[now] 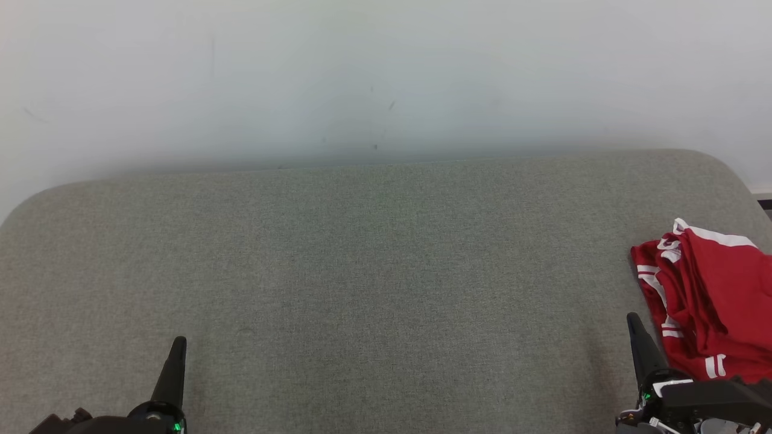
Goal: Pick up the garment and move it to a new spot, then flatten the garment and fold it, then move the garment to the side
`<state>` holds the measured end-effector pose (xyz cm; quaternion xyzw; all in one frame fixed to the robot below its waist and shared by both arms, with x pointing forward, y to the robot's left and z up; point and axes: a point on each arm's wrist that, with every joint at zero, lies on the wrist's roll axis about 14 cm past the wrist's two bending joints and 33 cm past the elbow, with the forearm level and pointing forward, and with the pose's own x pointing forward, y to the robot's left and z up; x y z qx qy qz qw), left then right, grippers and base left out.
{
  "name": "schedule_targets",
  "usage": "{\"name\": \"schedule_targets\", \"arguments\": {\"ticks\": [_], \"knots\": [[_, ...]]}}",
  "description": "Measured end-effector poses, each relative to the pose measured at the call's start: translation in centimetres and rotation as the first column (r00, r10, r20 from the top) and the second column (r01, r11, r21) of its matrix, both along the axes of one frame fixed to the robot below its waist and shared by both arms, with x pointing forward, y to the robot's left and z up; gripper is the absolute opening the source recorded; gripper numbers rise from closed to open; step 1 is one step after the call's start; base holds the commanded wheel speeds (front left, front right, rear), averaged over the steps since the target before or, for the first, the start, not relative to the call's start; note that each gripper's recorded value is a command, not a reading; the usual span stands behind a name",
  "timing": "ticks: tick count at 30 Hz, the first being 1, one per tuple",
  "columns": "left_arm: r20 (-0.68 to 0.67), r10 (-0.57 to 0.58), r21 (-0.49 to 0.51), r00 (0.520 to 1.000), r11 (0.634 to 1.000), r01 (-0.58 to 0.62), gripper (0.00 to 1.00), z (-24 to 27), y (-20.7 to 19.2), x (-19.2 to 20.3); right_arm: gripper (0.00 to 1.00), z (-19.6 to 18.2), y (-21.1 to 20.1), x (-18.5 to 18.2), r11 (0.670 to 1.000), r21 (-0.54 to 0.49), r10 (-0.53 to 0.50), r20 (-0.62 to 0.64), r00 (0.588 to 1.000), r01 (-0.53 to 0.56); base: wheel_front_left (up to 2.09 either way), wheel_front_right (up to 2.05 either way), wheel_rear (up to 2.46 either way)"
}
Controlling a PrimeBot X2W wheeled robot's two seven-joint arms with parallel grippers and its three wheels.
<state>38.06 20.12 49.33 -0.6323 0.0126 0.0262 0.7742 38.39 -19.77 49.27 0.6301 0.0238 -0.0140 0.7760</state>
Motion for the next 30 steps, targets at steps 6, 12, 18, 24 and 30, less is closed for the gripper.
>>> {"name": "schedule_targets", "arguments": {"ticks": [6, 12, 18, 24, 30], "knots": [[0.006, -0.004, -0.043, 1.000, 0.999, 0.005, 0.00, 0.1, -0.1, 0.1, 0.00, 0.3, -0.1, 0.1, 0.999, 0.043, -0.004, 0.009, 1.000, 0.004, 0.00, 0.00, 0.00], [0.019, -0.008, -0.093, 1.000, 0.996, 0.010, 0.00, 0.5, -0.1, 0.4, 0.00, 0.6, -0.1, 0.2, 0.995, 0.095, -0.010, 0.020, 1.000, 0.008, 0.00, 0.00, 0.00], [0.027, -0.012, -0.135, 1.000, 0.991, 0.016, 0.00, 0.7, -0.2, 0.5, 0.00, 0.8, -0.2, 0.3, 0.991, 0.135, -0.014, 0.028, 1.000, 0.010, 0.00, 0.00, 0.00], [0.035, -0.013, -0.164, 0.999, 0.986, 0.019, 0.00, 0.8, -0.2, 0.6, 0.00, 1.0, -0.2, 0.3, 0.986, 0.168, -0.017, 0.035, 0.999, 0.010, 0.00, 0.00, 0.00], [0.046, -0.016, -0.200, 0.999, 0.979, 0.025, 0.00, 1.0, -0.3, 0.7, 0.00, 1.2, -0.3, 0.4, 0.979, 0.204, -0.019, 0.042, 0.999, 0.010, 0.00, 0.00, 0.00]]}}
